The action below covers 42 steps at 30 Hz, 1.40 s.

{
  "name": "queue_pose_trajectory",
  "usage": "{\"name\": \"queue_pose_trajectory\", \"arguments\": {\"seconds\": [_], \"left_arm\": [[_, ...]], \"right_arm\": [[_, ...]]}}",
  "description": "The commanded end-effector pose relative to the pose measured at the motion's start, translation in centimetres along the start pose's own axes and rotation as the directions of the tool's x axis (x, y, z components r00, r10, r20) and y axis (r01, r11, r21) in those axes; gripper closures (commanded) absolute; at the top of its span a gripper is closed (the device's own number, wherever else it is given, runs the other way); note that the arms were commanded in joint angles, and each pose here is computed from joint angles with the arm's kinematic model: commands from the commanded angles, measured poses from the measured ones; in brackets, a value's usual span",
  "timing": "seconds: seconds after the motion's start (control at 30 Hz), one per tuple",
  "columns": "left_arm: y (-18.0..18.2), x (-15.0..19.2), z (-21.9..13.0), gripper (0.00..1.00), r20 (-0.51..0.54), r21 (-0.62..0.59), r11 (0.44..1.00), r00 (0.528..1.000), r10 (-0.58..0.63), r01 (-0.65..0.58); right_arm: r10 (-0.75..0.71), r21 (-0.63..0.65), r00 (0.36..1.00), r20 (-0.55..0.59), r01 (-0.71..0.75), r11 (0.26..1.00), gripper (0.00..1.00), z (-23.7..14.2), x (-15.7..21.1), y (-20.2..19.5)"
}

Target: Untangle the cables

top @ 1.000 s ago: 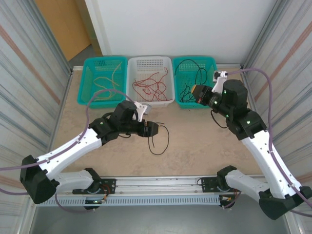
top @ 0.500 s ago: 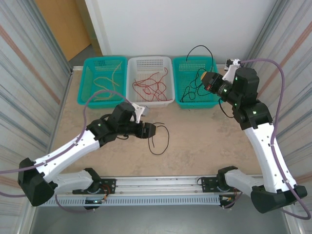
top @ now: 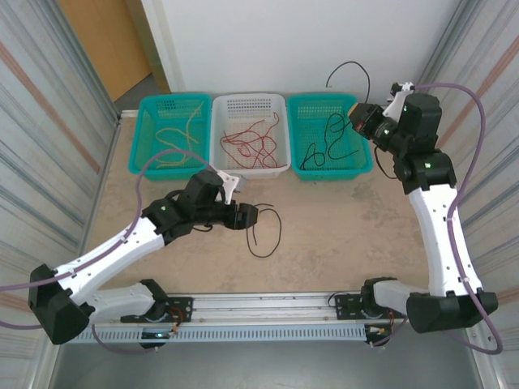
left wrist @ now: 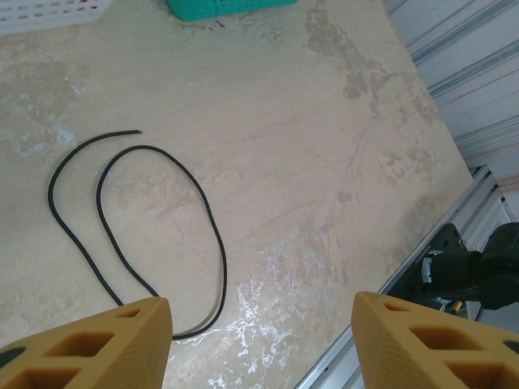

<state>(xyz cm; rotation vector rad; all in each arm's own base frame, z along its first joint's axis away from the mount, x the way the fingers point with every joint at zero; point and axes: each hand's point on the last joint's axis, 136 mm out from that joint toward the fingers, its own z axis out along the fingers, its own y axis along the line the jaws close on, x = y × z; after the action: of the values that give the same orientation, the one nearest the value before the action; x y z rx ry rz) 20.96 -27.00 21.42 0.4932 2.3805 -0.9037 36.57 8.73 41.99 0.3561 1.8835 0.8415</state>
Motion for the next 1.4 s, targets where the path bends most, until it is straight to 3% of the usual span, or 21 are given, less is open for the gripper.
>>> {"name": "queue_pose_trajectory", "arguments": {"seconds": [0.0, 0.43, 0.67, 0.77, 0.87, 0.93, 1.17, 1.37], "left_arm": [[0.0, -0.6, -0.8, 0.39, 0.022, -0.013, 0.999, 0.999, 0.038, -0.037], [1.3, 0.7, -1.5, 0.39, 0.037, -0.038, 0.999, 0.999, 0.027, -0.025], [1.8, 1.4, -1.1, 0.40, 0.011, -0.040, 0.999, 1.000, 0.006, -0.006], [1.7, 1.3, -1.1, 0.40, 0.016, -0.034, 0.999, 1.000, 0.003, -0.003], [1.6, 1.3, -1.2, 0.40, 0.018, -0.034, 0.999, 1.000, 0.002, -0.002], [1.6, 1.3, -1.3, 0.40, 0.019, -0.033, 0.999, 1.000, 0.000, 0.001], [1.9, 1.4, -1.2, 0.39, 0.020, -0.043, 0.999, 1.000, -0.004, 0.005], [1.9, 1.8, -0.7, 0.40, 0.014, -0.030, 0.999, 1.000, -0.018, 0.018]], "right_arm": [[0.008, -0.003, 1.000, 0.004, -0.008, 1.000, 1.00, 0.1, -1.1, 0.0], [0.077, 0.080, 0.995, -0.057, -0.072, 0.994, 1.00, 4.8, -1.5, -3.6], [0.082, 0.141, 0.991, -0.106, -0.066, 0.988, 1.00, 7.3, 0.1, -6.2], [0.081, 0.201, 0.987, -0.137, -0.052, 0.978, 0.90, 9.0, 0.8, -8.4], [0.099, 0.248, 0.975, -0.201, -0.047, 0.968, 0.69, 10.8, 1.4, -10.1], [0.107, 0.271, 0.965, -0.240, -0.040, 0.962, 0.65, 11.4, 1.8, -10.5], [0.061, 0.259, 0.967, -0.246, 0.005, 0.966, 0.62, 9.5, 3.5, -8.8], [-0.053, 0.235, 0.942, -0.330, 0.136, 0.962, 0.60, 5.8, 11.2, -6.0]]}}
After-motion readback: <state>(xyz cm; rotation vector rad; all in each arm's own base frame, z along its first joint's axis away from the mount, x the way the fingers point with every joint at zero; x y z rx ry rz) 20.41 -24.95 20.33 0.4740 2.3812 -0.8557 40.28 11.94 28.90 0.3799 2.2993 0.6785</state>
